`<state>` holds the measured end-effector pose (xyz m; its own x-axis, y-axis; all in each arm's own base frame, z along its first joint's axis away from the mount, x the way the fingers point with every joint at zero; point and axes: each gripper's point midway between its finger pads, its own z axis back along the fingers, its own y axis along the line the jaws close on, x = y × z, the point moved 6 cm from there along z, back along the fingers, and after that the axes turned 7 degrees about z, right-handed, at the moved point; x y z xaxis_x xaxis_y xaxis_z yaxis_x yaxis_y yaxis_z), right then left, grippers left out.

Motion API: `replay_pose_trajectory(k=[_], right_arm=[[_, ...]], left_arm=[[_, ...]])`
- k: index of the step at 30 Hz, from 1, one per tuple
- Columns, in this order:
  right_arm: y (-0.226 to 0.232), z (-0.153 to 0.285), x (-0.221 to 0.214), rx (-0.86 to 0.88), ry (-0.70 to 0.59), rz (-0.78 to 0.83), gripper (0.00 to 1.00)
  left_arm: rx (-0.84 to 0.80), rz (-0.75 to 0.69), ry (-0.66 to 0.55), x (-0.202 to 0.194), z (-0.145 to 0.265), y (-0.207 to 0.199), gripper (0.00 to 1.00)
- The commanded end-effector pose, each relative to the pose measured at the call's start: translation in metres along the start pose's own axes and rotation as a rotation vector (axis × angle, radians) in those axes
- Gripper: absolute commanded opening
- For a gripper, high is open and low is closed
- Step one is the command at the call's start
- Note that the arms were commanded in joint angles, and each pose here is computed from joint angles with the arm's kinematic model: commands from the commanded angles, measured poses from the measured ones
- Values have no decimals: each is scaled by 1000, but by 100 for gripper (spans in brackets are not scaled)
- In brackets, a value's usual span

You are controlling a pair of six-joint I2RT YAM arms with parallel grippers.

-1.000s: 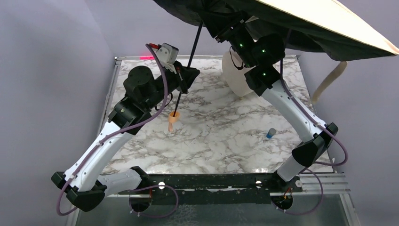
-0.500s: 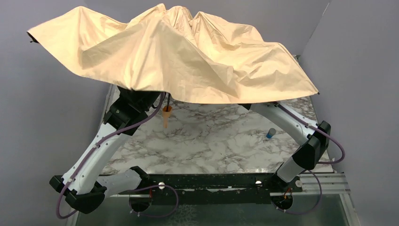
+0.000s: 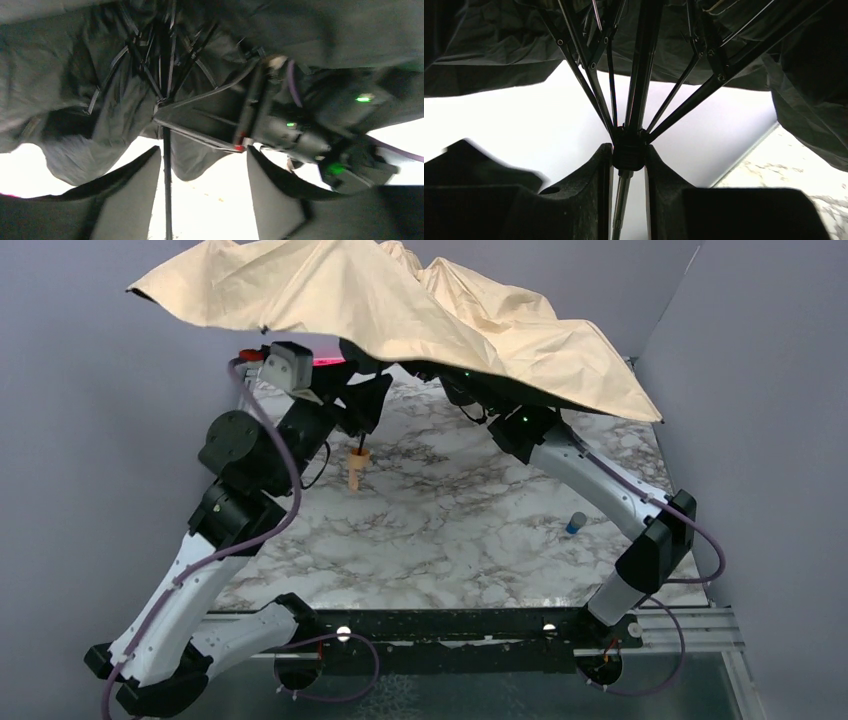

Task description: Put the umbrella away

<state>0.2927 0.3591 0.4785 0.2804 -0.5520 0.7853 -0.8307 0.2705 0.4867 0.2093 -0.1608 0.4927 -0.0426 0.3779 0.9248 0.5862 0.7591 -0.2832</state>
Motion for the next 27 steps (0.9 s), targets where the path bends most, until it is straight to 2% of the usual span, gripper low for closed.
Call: replay_pose_trajectory(k=[1,6,8,10,15,24,26,27], right_arm=[[-8,-13,19,-52,-84,-33,1],[-10,-16,36,-43,-139,-38,1],[-13,-16,39,-42,-146,-33,1],[-15,-15,40,-39,-137,-29,1],[-17,-10,39,-25,-112,-8,1],[-16,-2,45,-34,-119,16,1],[-16,-2,45,-32,-117,15,1],[-16,-1,45,-31,-115,15,1]], left_arm=[[-71,55,5,-5,27,-8,70],[-106,123,146,-50,44,-6,82],[-88,129,204,-66,49,-2,93],[-47,121,244,-77,54,5,96],[67,90,306,-91,63,21,97],[145,98,339,-101,71,31,96],[167,102,341,-105,72,34,93],[172,104,344,-107,73,35,88]])
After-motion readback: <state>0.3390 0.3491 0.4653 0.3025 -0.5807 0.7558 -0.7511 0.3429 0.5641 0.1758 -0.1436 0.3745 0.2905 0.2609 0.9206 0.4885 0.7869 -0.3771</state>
